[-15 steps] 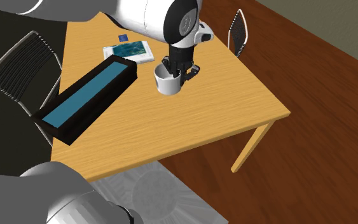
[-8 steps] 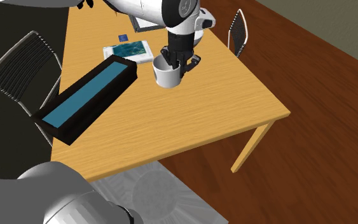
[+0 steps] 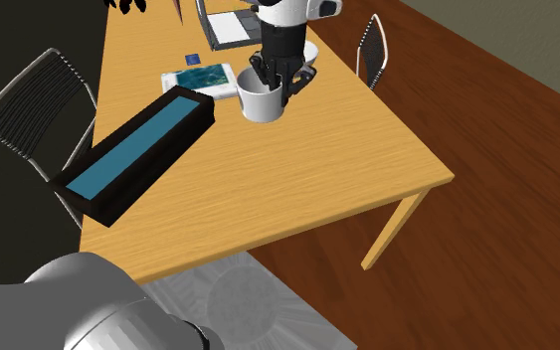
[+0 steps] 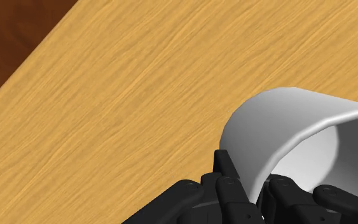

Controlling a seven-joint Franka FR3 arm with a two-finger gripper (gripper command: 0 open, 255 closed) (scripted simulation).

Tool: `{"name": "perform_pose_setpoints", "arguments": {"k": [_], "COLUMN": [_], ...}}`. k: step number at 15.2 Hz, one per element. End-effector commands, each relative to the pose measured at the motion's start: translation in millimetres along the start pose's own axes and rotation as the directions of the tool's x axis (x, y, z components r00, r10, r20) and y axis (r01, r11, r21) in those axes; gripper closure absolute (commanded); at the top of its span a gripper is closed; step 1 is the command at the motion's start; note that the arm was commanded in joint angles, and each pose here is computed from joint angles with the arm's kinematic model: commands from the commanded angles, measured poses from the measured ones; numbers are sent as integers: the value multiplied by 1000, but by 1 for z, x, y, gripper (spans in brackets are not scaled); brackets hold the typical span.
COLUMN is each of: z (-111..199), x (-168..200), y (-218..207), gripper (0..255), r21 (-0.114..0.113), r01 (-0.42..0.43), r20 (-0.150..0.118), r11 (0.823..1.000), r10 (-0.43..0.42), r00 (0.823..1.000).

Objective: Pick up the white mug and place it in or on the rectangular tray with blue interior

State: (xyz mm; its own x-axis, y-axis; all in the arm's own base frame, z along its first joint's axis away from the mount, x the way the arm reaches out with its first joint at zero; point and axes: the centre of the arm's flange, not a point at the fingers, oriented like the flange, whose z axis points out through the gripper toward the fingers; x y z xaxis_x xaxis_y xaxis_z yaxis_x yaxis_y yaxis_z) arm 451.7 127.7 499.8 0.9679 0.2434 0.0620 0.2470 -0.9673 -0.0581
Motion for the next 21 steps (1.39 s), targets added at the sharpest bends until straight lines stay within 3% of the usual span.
{"name": "perform_pose_setpoints", "arguments": {"k": [1, 21], "z": [-8, -10], "x": [1, -103], "y": [0, -243], "gripper": [255, 255], "r21": [0, 0], "r01": [0, 0], "r20": [0, 0], "r11": [1000, 1000], "r10": [0, 0], "r00": [1000, 1000]}}
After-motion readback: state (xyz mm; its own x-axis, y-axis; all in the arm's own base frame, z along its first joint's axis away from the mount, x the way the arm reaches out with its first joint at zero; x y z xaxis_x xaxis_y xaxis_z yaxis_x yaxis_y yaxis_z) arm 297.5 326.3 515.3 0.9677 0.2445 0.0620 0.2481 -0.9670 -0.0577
